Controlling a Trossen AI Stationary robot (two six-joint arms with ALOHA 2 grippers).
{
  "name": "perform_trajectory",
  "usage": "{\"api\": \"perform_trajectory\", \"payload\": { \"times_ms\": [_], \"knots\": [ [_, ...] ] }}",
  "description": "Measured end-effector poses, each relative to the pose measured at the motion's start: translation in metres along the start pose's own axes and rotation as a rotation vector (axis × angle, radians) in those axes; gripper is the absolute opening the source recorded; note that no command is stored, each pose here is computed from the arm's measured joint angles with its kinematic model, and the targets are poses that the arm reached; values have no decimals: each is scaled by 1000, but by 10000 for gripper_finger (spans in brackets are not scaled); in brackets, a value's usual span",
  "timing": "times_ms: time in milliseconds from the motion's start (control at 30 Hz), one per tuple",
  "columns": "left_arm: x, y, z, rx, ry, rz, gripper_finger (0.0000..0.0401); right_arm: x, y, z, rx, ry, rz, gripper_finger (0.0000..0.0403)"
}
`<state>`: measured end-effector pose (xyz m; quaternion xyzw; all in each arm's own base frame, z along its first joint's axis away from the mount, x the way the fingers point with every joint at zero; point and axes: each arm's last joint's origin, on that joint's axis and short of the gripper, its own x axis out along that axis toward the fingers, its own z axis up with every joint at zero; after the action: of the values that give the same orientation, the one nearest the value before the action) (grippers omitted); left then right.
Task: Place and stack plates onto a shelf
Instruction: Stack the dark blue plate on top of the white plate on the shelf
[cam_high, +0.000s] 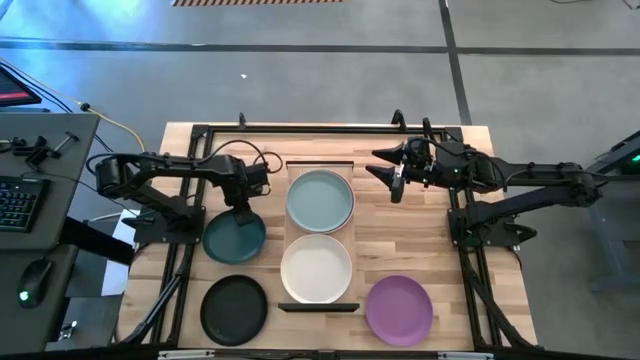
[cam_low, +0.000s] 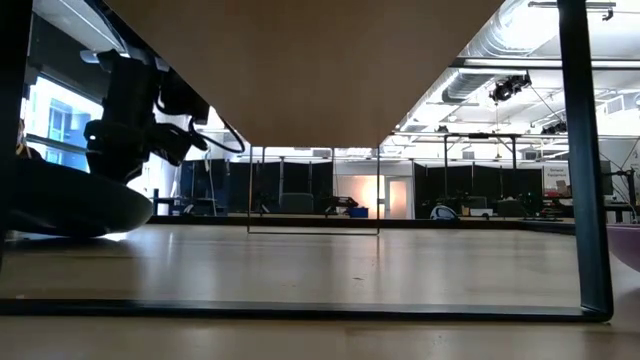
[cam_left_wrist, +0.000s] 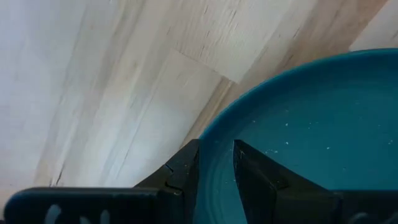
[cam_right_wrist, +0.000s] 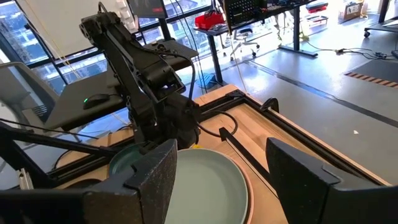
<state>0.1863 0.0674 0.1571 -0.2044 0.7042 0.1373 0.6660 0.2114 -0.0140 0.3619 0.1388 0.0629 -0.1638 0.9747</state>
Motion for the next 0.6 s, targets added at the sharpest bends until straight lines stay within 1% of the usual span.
{"api": "perform_trajectory", "payload": {
  "times_ms": [167, 333, 467, 600],
  "knots": [
    [-3, 0, 1, -1, -6, 6, 85, 0, 0, -1, -3, 9, -3, 228],
    [-16, -2, 12, 13, -67, 15, 85, 0, 0, -2, -5, 17, -5, 228],
    [-22, -3, 16, 76, -92, 26, 85, 0, -1, -2, -5, 17, -5, 228],
    [-21, -3, 16, 177, -91, 48, 85, 0, -1, -2, -5, 17, -5, 228]
  ]
}}
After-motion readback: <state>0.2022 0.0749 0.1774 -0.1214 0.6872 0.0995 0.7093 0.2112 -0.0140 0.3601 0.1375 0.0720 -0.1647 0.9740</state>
